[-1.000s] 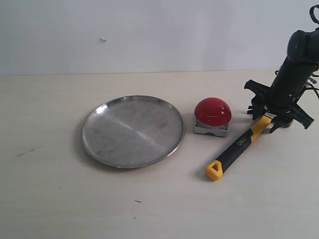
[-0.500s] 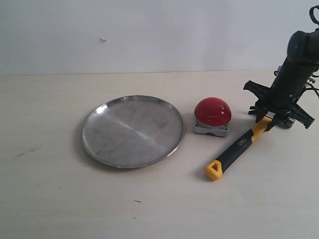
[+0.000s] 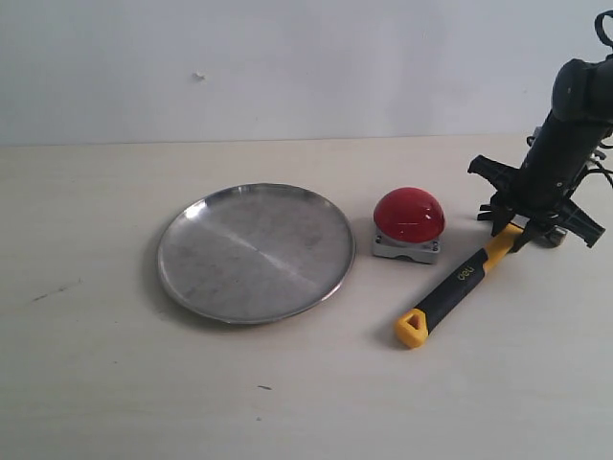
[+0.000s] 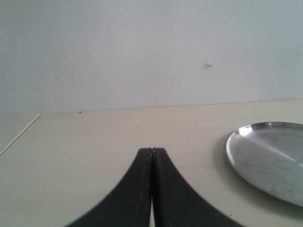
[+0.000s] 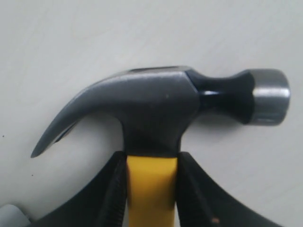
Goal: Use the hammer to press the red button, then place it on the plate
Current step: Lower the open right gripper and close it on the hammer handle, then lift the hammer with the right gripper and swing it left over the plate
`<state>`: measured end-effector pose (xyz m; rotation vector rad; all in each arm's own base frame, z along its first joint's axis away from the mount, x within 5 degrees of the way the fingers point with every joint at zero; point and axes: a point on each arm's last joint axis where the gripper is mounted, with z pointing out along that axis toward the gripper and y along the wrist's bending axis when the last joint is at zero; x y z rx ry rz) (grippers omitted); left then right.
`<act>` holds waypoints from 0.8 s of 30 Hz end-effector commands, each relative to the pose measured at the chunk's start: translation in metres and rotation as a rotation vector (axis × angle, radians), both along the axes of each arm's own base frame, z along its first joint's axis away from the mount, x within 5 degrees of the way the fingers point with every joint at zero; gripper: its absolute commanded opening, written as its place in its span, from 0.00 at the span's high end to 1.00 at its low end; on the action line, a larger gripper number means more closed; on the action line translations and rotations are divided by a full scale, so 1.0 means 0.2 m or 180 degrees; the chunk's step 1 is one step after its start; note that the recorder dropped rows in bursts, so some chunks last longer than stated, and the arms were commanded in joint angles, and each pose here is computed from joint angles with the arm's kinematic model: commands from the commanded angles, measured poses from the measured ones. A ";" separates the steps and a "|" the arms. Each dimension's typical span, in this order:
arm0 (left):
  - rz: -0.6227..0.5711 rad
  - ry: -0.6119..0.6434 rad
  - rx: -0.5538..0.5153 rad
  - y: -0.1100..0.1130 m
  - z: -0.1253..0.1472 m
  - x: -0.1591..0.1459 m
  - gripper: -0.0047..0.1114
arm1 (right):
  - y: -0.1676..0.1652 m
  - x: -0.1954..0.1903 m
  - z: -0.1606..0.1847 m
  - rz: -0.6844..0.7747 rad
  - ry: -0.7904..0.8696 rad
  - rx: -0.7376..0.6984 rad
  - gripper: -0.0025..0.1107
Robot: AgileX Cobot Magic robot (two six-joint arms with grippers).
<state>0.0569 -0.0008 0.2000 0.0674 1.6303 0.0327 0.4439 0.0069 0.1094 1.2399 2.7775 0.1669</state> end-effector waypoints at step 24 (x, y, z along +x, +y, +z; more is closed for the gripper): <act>-0.0001 -0.0026 -0.0010 0.00 0.00 0.00 0.96 | -0.03 0.01 -0.02 0.0145 -0.0003 -0.0141 0.98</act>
